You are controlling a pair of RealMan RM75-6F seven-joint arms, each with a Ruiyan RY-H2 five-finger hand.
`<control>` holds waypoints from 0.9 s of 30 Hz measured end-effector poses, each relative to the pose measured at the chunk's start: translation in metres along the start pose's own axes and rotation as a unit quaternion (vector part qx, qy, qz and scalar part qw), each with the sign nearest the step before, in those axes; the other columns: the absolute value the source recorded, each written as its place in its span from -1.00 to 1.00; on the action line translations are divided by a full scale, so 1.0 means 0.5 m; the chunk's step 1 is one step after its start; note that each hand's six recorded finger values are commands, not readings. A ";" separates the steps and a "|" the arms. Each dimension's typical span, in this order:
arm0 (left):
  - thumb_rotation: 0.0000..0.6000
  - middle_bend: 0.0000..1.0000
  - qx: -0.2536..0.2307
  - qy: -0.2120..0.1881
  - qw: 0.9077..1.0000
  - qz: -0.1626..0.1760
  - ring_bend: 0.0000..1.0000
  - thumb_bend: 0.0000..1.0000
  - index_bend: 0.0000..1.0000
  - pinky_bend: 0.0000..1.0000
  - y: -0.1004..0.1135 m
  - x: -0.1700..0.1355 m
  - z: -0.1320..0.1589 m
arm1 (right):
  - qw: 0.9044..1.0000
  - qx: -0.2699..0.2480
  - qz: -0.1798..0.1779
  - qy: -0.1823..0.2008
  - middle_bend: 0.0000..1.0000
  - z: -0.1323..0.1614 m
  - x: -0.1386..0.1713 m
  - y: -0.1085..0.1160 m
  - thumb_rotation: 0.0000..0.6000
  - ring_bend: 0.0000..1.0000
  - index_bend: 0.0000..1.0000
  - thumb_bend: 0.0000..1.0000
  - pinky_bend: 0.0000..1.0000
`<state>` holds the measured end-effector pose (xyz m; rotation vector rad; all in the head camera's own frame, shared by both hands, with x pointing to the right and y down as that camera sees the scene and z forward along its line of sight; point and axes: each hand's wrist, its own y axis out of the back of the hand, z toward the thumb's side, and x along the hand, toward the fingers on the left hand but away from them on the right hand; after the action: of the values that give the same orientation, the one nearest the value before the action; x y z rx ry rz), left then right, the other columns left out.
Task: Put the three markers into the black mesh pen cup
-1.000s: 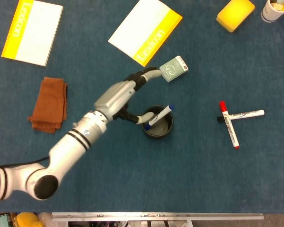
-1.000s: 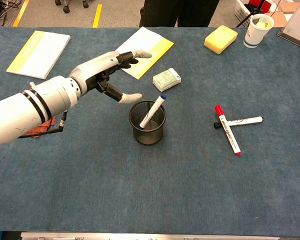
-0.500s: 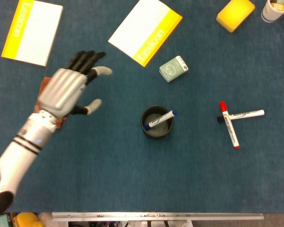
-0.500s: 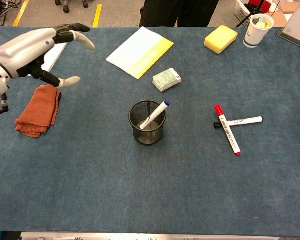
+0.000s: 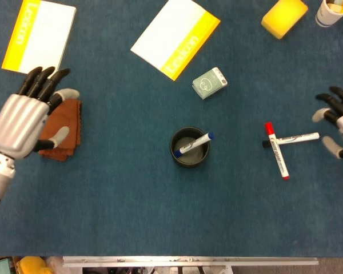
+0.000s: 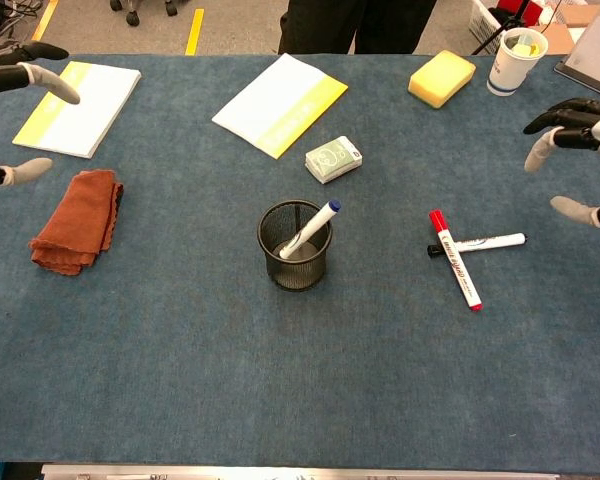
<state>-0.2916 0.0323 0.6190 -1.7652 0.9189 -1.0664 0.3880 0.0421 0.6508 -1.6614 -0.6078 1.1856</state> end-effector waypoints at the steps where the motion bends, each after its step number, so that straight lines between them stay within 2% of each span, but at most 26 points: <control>1: 1.00 -0.86 0.002 0.001 1.000 0.000 -1.00 -0.44 -0.47 -0.99 0.001 -0.004 -0.003 | 1.000 0.008 0.002 0.008 -0.57 0.006 -0.003 -0.005 1.00 -0.81 -0.19 -0.40 -0.45; 8: 1.00 -0.86 0.006 0.008 1.000 -0.004 -1.00 -0.44 -0.47 -0.99 0.001 -0.021 -0.015 | 0.994 0.080 0.008 0.072 -0.57 0.044 -0.014 -0.036 1.00 -0.81 -0.19 -0.40 -0.45; 13: 1.00 -0.86 0.004 0.012 1.000 -0.005 -1.00 -0.44 -0.47 -0.99 0.002 -0.028 -0.020 | 0.987 0.121 0.015 0.108 -0.57 0.057 -0.020 -0.067 1.00 -0.81 -0.19 -0.56 -0.46; 20: 1.00 -0.86 0.001 0.015 1.000 -0.010 -1.00 -0.44 -0.47 -0.99 0.002 -0.037 -0.022 | 0.978 0.153 0.022 0.138 -0.57 0.071 -0.028 -0.106 1.00 -0.81 -0.19 -0.62 -0.47; 27: 1.00 -0.86 -0.006 0.015 1.000 -0.016 -1.00 -0.44 -0.47 -0.99 0.002 -0.046 -0.021 | 0.973 0.173 0.010 0.155 -0.57 0.086 -0.038 -0.134 1.00 -0.81 -0.19 -0.70 -0.47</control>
<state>-0.3099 0.0489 0.6142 -1.7836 0.9192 -1.1134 0.3500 0.0716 0.7170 -1.5109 -0.1752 0.9551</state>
